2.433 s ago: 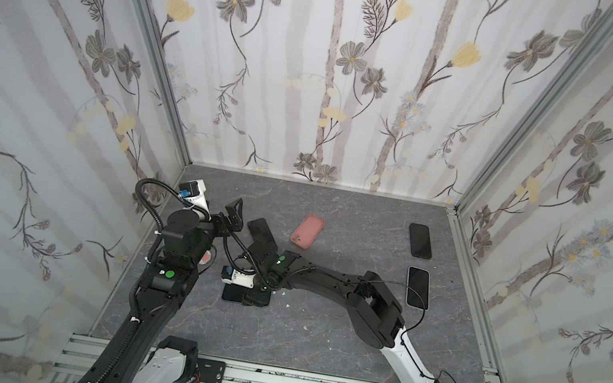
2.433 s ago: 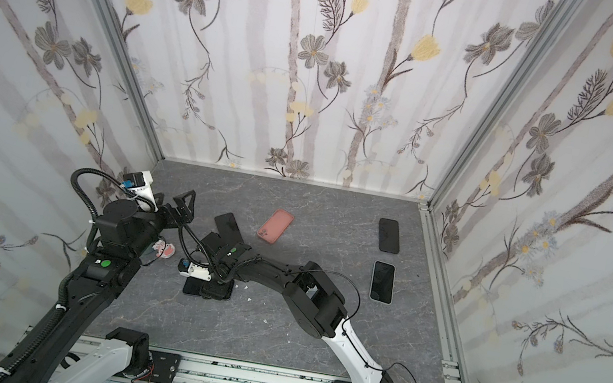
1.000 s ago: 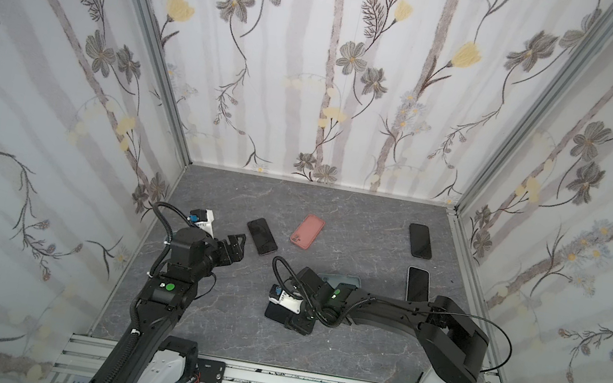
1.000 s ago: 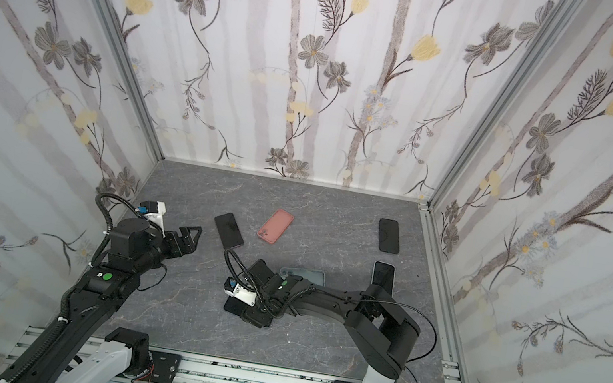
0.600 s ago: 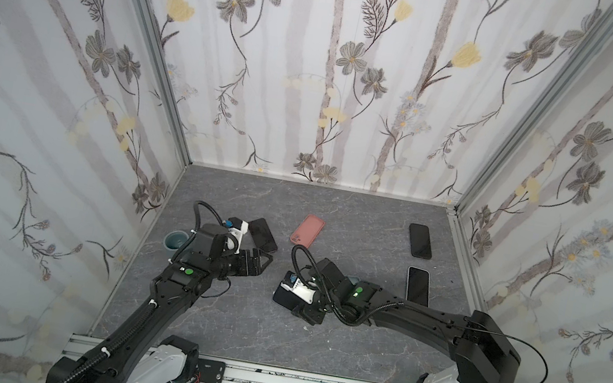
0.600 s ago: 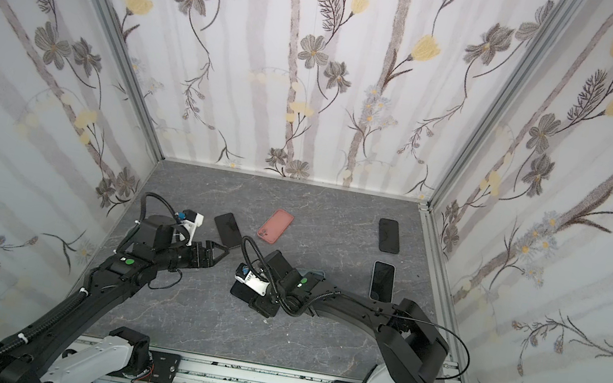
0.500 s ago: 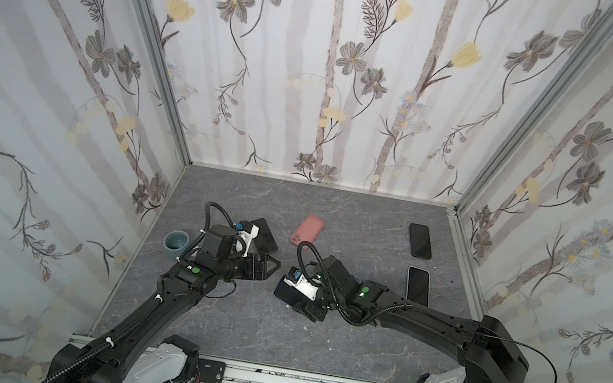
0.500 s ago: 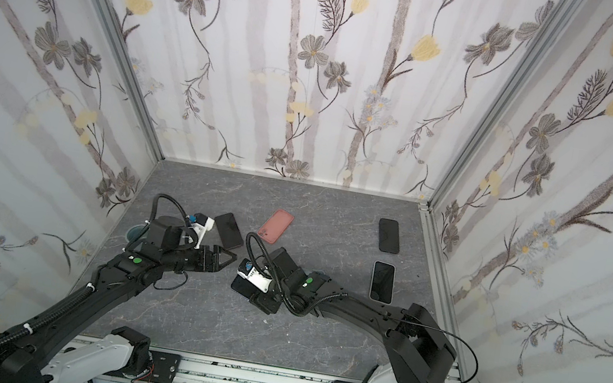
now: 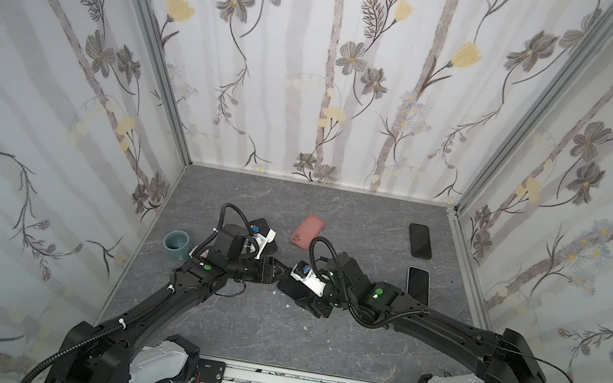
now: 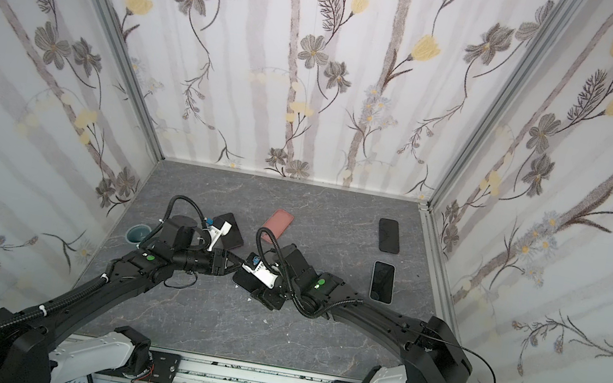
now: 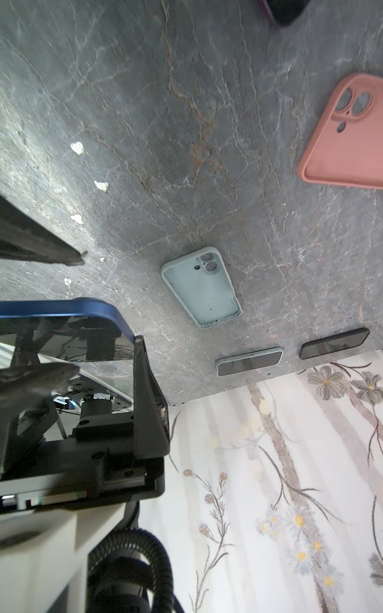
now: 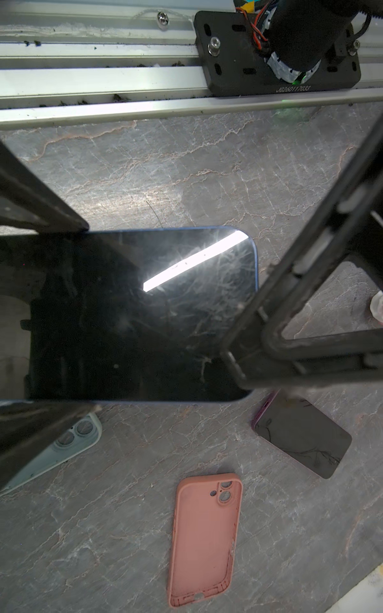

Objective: Put the phone into the phone case

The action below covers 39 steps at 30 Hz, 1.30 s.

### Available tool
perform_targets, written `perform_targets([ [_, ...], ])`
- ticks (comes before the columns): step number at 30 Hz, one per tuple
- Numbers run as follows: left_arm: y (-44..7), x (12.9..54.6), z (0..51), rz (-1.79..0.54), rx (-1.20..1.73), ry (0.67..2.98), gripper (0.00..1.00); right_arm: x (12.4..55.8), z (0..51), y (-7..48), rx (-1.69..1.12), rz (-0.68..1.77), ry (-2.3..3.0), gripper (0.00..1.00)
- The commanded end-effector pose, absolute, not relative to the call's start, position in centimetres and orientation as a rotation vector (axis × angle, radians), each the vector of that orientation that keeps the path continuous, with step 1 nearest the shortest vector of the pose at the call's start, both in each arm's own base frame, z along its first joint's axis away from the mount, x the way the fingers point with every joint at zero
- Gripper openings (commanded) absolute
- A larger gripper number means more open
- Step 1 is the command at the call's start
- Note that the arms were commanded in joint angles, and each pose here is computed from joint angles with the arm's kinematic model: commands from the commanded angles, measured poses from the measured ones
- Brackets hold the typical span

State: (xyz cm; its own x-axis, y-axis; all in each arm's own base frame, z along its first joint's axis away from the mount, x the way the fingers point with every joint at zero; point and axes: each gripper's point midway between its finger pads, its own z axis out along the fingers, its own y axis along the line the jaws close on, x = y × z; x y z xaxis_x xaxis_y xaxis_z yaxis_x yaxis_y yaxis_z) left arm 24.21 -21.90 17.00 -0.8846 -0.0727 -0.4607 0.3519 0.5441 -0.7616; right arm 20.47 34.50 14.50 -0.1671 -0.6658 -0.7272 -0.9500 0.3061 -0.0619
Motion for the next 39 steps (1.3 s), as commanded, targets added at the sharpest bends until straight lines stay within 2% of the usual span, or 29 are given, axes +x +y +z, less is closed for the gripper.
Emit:
perform_targets([
  [1, -22.4, 24.0, 17.7, -1.341, 0.255, 2.324, 0.38, 20.9, 15.8, 35.2, -1.399, 0.578, 1.861, 0.58],
  [11, -22.9, 23.1, 17.7, -1.389, 0.299, 2.336, 0.35, 21.2, 16.1, 35.3, -1.377, 0.580, 1.860, 0.58],
  [17, -23.1, 22.8, 17.8, -1.409, 0.317, 2.334, 0.23, 21.4, 16.2, 35.3, -1.371, 0.576, 1.856, 0.58],
  [25, -23.3, 22.6, 17.8, -1.417, 0.322, 2.339, 0.14, 21.6, 16.5, 35.2, -1.362, 0.570, 1.850, 0.57],
  [30, -23.2, 23.0, 18.1, -1.402, 0.306, 2.332, 0.03, 22.0, 16.7, 35.0, -1.344, 0.547, 1.850, 0.58],
  [31, -23.2, 23.3, 18.3, -1.391, 0.291, 2.329, 0.00, 22.1, 16.8, 35.0, -1.334, 0.537, 1.848, 0.59],
  [33, -23.0, 23.8, 18.6, -1.371, 0.266, 2.320, 0.00, 22.7, 17.1, 34.7, -1.291, 0.510, 1.855, 0.65],
  [36, -22.8, 24.5, 19.7, -1.353, 0.228, 2.280, 0.00, 23.5, 18.2, 34.3, -1.210, 0.486, 1.842, 0.83],
  [39, -22.5, 25.0, 21.9, -1.344, 0.200, 2.185, 0.00, 23.9, 20.8, 33.9, -1.104, 0.516, 1.799, 0.92],
])
